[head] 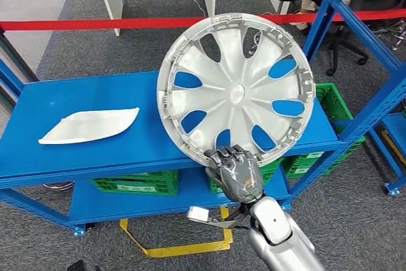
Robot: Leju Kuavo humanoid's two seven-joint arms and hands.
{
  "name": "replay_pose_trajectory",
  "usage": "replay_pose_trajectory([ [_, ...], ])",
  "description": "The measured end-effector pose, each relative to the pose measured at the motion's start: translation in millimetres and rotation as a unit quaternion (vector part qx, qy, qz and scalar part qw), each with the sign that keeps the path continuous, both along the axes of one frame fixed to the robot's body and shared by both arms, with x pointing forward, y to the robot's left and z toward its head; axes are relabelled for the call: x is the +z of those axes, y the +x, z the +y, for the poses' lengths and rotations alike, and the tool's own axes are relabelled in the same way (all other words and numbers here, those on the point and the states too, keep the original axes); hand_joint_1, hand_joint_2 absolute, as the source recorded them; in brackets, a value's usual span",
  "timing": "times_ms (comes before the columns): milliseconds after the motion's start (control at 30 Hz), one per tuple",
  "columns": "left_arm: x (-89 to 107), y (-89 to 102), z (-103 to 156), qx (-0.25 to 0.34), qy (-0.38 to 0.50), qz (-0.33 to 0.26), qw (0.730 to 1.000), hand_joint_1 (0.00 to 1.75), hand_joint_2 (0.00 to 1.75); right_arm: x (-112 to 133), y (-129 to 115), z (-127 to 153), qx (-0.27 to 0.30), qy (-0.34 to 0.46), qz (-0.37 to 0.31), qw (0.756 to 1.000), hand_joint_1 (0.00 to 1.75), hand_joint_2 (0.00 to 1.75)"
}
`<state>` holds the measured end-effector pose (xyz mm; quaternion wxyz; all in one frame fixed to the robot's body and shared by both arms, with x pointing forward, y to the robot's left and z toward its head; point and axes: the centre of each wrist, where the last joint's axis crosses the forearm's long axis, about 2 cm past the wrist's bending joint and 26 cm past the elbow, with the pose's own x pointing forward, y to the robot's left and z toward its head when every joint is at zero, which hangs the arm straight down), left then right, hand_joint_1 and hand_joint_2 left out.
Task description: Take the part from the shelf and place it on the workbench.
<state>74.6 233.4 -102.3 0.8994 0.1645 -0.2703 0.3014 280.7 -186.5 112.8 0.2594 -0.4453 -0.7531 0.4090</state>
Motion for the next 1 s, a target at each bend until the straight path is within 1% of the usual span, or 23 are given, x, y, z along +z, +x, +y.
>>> replay_pose_trajectory([
  [267, 0.0, -0.2, -1.3, -0.007, -0.012, 0.003, 1.0, 0.0, 1.75, 3.5, -15.4, -4.9, 0.004, 0.025, -0.01, 1.0, 1.75, 1.75],
  [433, 0.3, 0.6, -2.4, -0.012, -0.015, 0.001, 1.0, 0.0, 1.75, 7.6, -17.7, -5.8, 0.0, 0.035, -0.018, 0.999, 1.75, 1.75],
  [633, 0.3, -0.4, -4.8, -0.013, -0.018, 0.002, 1.0, 0.0, 1.75, 4.4, -21.5, -7.0, -0.002, 0.036, -0.013, 0.999, 1.75, 1.75],
  [1000, -0.6, -5.3, -6.4, -0.028, -0.051, 0.015, 0.998, 0.0, 1.75, 3.8, -30.9, -6.7, 0.021, 0.072, -0.009, 0.997, 1.75, 1.75],
])
